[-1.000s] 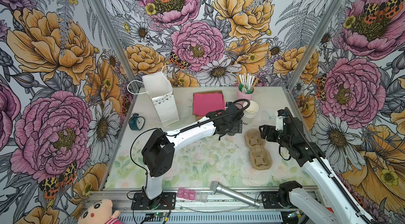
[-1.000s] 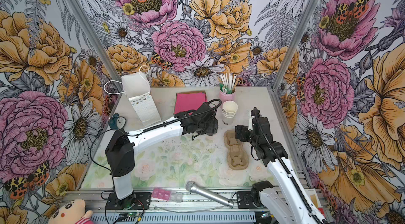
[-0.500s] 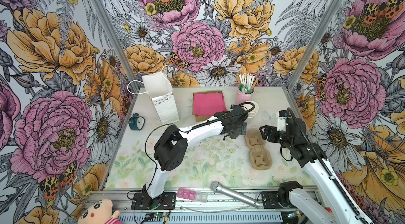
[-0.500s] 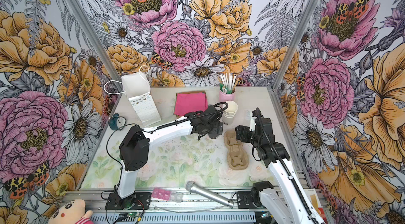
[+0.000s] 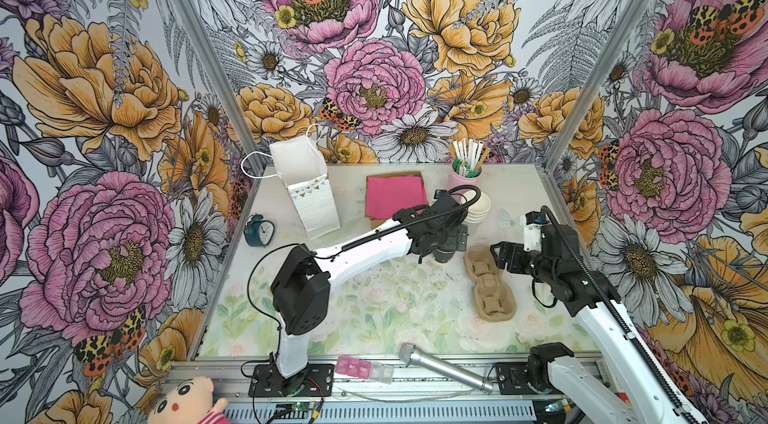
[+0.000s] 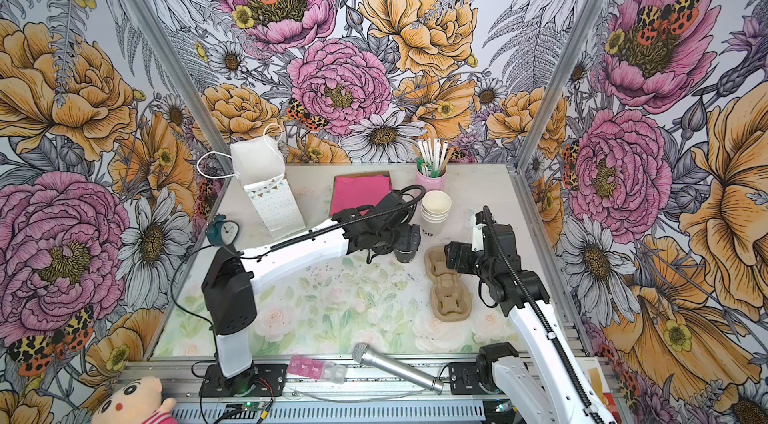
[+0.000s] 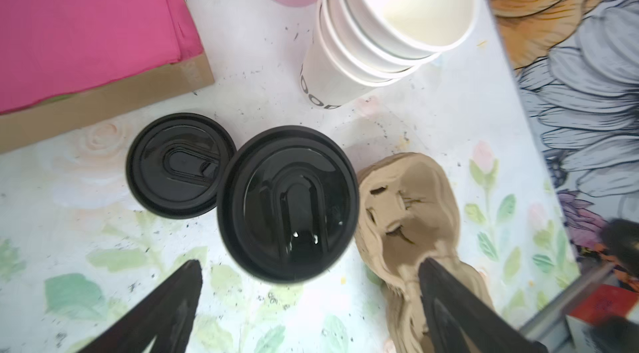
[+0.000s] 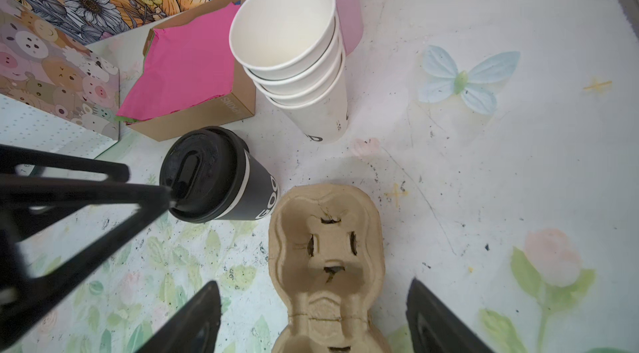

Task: Pack a coffee takeout order
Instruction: Place the coffee cup at the center of the table, then pick up the cup tray from the cup tray.

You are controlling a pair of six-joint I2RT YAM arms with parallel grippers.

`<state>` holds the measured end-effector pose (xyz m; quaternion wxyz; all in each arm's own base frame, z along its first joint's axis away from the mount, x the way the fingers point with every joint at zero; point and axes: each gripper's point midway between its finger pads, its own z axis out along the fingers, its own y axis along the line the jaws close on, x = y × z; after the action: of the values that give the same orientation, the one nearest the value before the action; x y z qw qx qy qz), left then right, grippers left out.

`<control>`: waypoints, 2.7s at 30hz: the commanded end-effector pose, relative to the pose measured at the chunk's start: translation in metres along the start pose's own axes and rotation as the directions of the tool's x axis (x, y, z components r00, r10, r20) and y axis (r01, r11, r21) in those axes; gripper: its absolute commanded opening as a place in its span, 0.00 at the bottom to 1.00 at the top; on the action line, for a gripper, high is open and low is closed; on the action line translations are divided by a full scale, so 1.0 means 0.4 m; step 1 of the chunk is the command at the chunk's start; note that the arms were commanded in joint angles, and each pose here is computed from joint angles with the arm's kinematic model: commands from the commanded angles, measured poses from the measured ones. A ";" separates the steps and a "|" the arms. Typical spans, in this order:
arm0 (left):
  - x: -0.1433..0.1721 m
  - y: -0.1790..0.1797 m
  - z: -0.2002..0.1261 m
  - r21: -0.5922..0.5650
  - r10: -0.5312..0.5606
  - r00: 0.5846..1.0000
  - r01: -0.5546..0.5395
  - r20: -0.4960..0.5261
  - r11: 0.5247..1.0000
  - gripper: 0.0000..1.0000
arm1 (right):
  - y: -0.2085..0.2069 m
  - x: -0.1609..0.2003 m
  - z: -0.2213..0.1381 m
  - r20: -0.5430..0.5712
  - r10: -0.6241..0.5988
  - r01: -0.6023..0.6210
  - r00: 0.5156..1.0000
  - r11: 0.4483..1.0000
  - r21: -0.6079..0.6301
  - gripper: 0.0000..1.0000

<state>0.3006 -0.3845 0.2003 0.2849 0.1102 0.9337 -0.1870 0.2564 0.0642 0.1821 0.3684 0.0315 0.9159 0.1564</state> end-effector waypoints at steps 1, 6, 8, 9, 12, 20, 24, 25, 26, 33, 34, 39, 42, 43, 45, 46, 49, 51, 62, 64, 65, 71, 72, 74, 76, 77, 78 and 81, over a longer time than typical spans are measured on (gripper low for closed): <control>-0.056 0.034 -0.184 -0.001 0.016 0.990 -0.016 0.142 1.000 0.99 | 0.016 -0.006 -0.035 -0.007 -0.015 0.015 1.000 1.000 -0.024 0.84; -0.028 0.196 -0.319 -0.052 -0.049 0.978 0.060 0.201 0.997 0.99 | 0.009 0.041 -0.024 -0.083 0.003 -0.003 0.997 1.000 0.001 0.79; -0.011 0.275 -0.349 -0.075 -0.089 0.971 0.108 0.221 0.991 0.99 | 0.009 0.051 -0.014 -0.106 -0.007 0.009 0.994 1.000 0.021 0.77; 0.003 0.316 -0.360 -0.086 -0.112 0.967 0.134 0.229 0.987 0.99 | 0.010 0.058 -0.006 -0.125 -0.009 0.013 0.992 0.999 0.031 0.76; 0.043 0.411 -0.389 -0.093 -0.174 0.954 0.202 0.245 0.975 0.99 | 0.018 0.091 0.027 -0.199 -0.006 0.015 0.980 0.999 0.047 0.71; 0.144 0.531 -0.393 -0.089 -0.251 0.942 0.276 0.224 0.957 0.99 | -0.001 0.155 0.083 -0.336 -0.017 0.062 0.942 0.990 0.124 0.56; 0.178 0.549 -0.377 -0.089 -0.265 0.943 0.287 0.200 0.954 0.99 | -0.006 0.171 0.098 -0.373 -0.028 0.087 0.928 0.986 0.140 0.53; 0.184 0.553 -0.373 -0.091 -0.268 0.943 0.290 0.196 0.953 0.99 | -0.007 0.170 0.103 -0.377 -0.034 0.096 0.926 0.984 0.147 0.52; 0.188 0.556 -0.370 -0.092 -0.270 0.943 0.291 0.193 0.952 0.99 | -0.009 0.170 0.107 -0.383 -0.042 0.109 0.923 0.982 0.153 0.51; 0.201 0.563 -0.358 -0.081 -0.280 0.942 0.299 0.184 0.951 0.99 | -0.009 0.173 0.136 -0.428 -0.070 0.156 0.901 0.973 0.168 0.46; 0.201 0.564 -0.360 -0.081 -0.282 0.941 0.301 0.187 0.950 0.99 | -0.008 0.175 0.138 -0.434 -0.071 0.158 0.898 0.973 0.167 0.46; 0.203 0.571 -0.366 -0.077 -0.289 0.937 0.309 0.198 0.948 0.99 | -0.003 0.193 0.153 -0.467 -0.078 0.173 0.881 0.971 0.164 0.46; 0.208 0.576 -0.365 -0.077 -0.297 0.934 0.316 0.197 0.946 0.99 | -0.008 0.205 0.160 -0.487 -0.072 0.179 0.870 0.968 0.176 0.46; 0.210 0.576 -0.365 -0.076 -0.297 0.935 0.316 0.196 0.946 0.99 | -0.012 0.208 0.161 -0.492 -0.066 0.179 0.868 0.966 0.185 0.46; 0.212 0.577 -0.365 -0.074 -0.301 0.933 0.320 0.196 0.945 0.99 | -0.020 0.208 0.163 -0.494 -0.058 0.181 0.868 0.962 0.206 0.46; 0.212 0.577 -0.366 -0.072 -0.302 0.933 0.321 0.198 0.944 0.99 | -0.024 0.207 0.164 -0.493 -0.056 0.183 0.868 0.960 0.214 0.46; 0.214 0.578 -0.368 -0.070 -0.304 0.931 0.324 0.201 0.944 0.99 | -0.024 0.196 0.162 -0.481 -0.062 0.191 0.875 0.956 0.223 0.45; 0.216 0.579 -0.369 -0.070 -0.307 0.930 0.326 0.203 0.943 0.99 | -0.026 0.185 0.158 -0.467 -0.067 0.195 0.882 0.953 0.232 0.45; 0.215 0.580 -0.370 -0.061 -0.312 0.927 0.331 0.208 0.942 0.99 | -0.022 0.227 0.169 -0.519 -0.050 0.180 0.853 0.962 0.204 0.43; 0.216 0.580 -0.369 -0.061 -0.313 0.927 0.331 0.207 0.942 0.99 | -0.020 0.233 0.170 -0.526 -0.045 0.175 0.849 0.964 0.199 0.42; 0.218 0.581 -0.368 -0.063 -0.316 0.926 0.334 0.206 0.940 0.99 | -0.019 0.237 0.170 -0.531 -0.044 0.173 0.846 0.965 0.196 0.41; 0.219 0.580 -0.370 -0.058 -0.318 0.924 0.337 0.210 0.940 0.99 | -0.019 0.235 0.170 -0.528 -0.044 0.173 0.848 0.965 0.196 0.32; 0.220 0.582 -0.370 -0.059 -0.320 0.924 0.339 0.210 0.939 0.99 | -0.018 0.231 0.168 -0.522 -0.046 0.172 0.852 0.965 0.196 0.30; 0.221 0.581 -0.372 -0.055 -0.322 0.922 0.340 0.213 0.939 0.99 | -0.013 0.215 0.161 -0.499 -0.048 0.166 0.865 0.966 0.196 0.28; 0.221 0.581 -0.374 -0.053 -0.323 0.921 0.342 0.216 0.938 0.99 | -0.006 0.197 0.152 -0.471 -0.051 0.159 0.881 0.969 0.192 0.27; 0.221 0.581 -0.375 -0.053 -0.323 0.921 0.342 0.217 0.938 0.99 | -0.001 0.186 0.145 -0.455 -0.055 0.155 0.889 0.970 0.186 0.26; 0.222 0.581 -0.375 -0.052 -0.325 0.920 0.344 0.218 0.938 0.99 | 0.004 0.177 0.139 -0.441 -0.056 0.150 0.896 0.972 0.181 0.26; 0.220 0.582 -0.379 -0.051 -0.327 0.918 0.346 0.224 0.937 0.99 | 0.015 0.146 0.112 -0.395 -0.061 0.139 0.917 0.975 0.173 0.25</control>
<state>0.2261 -0.1021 0.1972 0.3433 -0.0834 0.9155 -0.1923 0.2364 0.0879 0.0873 0.1415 -0.0174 0.9892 0.0337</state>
